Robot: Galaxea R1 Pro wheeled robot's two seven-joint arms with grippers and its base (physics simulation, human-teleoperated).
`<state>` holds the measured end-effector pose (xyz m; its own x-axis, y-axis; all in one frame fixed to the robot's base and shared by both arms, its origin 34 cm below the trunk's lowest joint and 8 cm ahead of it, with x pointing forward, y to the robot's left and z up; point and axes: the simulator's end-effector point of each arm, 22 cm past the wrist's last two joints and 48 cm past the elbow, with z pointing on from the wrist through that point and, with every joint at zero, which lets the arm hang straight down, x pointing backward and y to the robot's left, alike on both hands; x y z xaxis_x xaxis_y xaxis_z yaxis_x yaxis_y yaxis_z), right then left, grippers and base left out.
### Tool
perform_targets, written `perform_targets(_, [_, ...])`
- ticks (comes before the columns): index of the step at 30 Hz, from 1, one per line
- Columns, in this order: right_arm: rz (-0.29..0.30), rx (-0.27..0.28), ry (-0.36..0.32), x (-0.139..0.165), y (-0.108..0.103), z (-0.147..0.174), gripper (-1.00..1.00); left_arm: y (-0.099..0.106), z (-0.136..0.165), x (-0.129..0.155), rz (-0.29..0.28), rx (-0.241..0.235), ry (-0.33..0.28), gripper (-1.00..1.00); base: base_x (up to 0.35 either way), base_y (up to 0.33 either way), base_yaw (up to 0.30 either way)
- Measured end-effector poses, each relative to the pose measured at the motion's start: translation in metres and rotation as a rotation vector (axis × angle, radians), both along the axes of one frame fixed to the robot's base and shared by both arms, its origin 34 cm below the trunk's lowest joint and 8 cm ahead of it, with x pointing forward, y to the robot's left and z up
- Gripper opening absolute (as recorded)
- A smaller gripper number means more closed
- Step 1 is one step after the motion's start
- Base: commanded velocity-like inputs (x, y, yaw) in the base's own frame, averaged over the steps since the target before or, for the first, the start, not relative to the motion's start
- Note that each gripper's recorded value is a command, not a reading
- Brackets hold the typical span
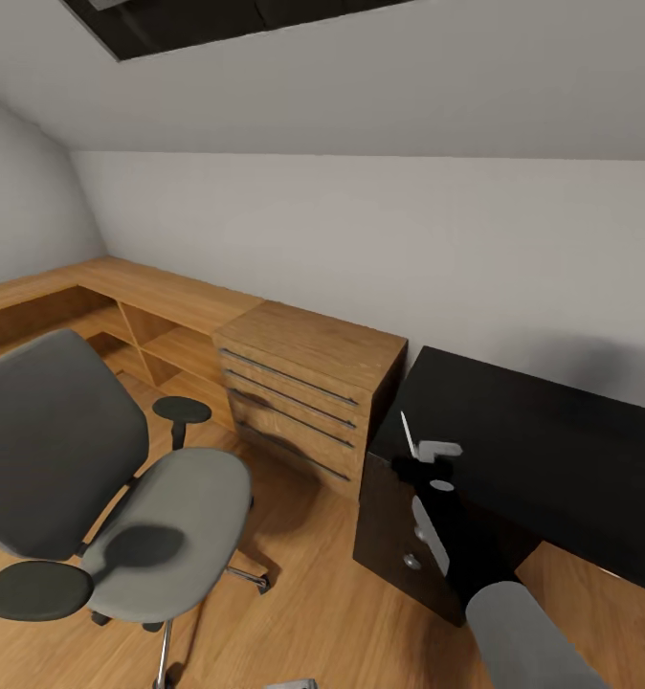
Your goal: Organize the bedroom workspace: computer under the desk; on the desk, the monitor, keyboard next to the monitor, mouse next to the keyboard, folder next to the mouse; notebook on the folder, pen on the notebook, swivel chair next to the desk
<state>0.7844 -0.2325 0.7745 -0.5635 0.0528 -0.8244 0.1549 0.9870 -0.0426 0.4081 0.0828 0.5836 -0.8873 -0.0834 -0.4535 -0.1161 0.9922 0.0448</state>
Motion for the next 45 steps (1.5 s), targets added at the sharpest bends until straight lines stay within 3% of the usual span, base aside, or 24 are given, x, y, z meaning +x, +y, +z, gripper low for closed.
perform_targets(8, [-0.039, -0.009, -0.069, 0.011, -0.01, 0.045, 1.0, 0.002, 0.001, 0.003, 0.009, 0.0, -0.017, 1.0, 0.0, 0.0, 0.0])
perform_targets(21, [-0.04, -0.002, -0.088, 0.01, -0.008, 0.05, 1.0, 0.003, 0.002, 0.004, 0.009, 0.002, -0.018, 1.0, 0.047, 0.0, 0.0])
perform_targets(29, [-0.029, -0.009, -0.067, 0.001, -0.007, 0.038, 1.0, 0.003, 0.002, 0.004, 0.009, 0.002, -0.019, 1.0, 0.269, 0.0, 0.0])
perform_targets(38, [-0.022, -0.033, 0.071, -0.023, -0.011, -0.021, 1.0, 0.002, 0.002, 0.004, 0.008, 0.001, -0.019, 1.0, 0.037, 0.0, 0.0])
perform_targets(45, [-0.019, -0.038, 0.118, -0.033, -0.012, -0.041, 1.0, 0.002, 0.002, 0.004, 0.008, 0.0, -0.02, 1.0, 0.003, 0.0, 0.0])
